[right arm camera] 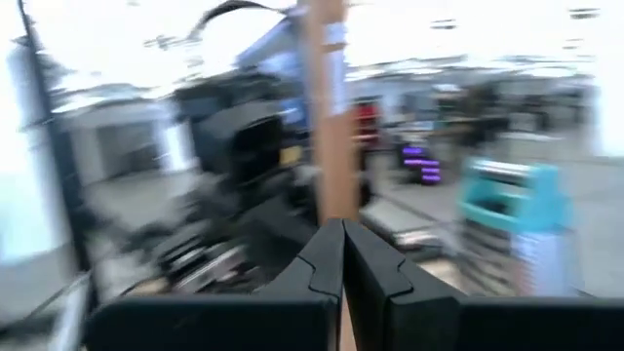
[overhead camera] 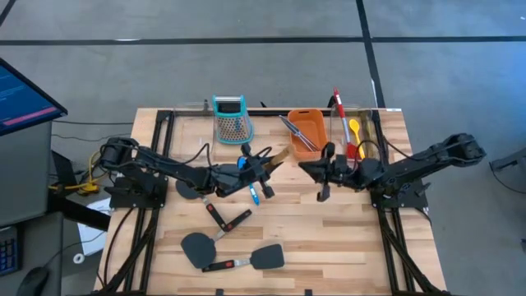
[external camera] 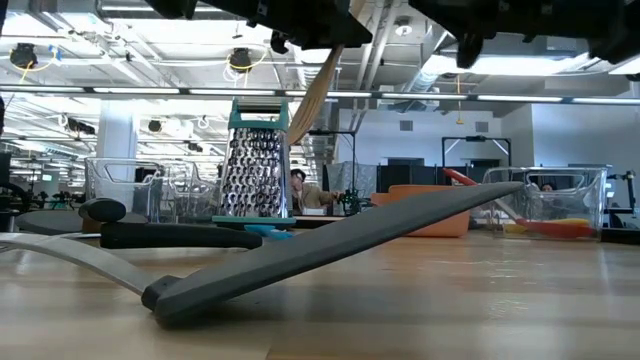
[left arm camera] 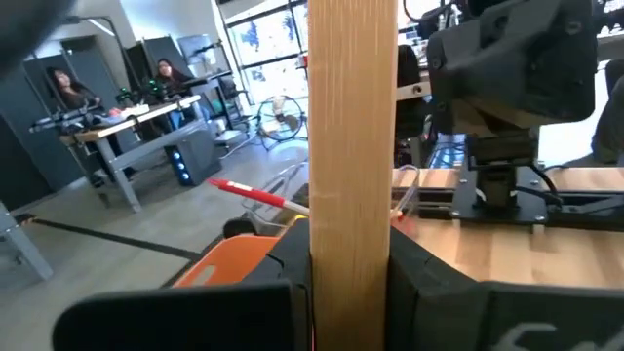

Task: Pick & Place Kitchen Items
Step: Put the brown spatula into the right transparent bin

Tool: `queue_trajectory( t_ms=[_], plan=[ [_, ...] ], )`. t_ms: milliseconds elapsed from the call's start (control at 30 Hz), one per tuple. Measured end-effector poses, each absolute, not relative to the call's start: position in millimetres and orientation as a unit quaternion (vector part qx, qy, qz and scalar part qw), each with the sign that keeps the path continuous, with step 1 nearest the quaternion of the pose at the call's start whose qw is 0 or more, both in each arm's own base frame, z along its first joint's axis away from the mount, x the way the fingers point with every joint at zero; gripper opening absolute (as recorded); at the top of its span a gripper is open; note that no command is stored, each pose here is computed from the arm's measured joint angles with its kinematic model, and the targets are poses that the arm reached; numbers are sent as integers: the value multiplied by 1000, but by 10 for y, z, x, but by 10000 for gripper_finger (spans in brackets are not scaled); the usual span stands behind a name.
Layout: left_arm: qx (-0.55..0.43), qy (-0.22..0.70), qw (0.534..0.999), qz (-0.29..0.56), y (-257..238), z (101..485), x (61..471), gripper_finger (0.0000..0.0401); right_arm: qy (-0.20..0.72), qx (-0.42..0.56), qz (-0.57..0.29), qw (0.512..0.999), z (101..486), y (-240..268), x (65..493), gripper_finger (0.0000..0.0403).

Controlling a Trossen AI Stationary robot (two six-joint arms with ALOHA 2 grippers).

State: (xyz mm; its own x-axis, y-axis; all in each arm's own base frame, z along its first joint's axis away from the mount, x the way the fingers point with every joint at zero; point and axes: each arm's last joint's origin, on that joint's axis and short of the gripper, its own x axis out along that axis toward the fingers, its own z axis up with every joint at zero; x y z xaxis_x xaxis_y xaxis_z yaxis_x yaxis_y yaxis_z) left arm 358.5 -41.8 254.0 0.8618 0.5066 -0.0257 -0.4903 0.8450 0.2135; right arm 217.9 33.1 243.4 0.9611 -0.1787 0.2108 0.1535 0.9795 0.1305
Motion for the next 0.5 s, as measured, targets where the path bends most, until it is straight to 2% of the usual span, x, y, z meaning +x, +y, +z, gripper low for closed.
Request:
queue_trajectory(
  t_ms=[133,500],
  plan=[
    [100,37,960,260,-417,2548,3585,36,-116,60,-160,978,2389,457,2201,0],
    [99,33,961,257,-429,2556,3585,36,-82,-23,-140,986,2392,710,2778,0]
  ],
)
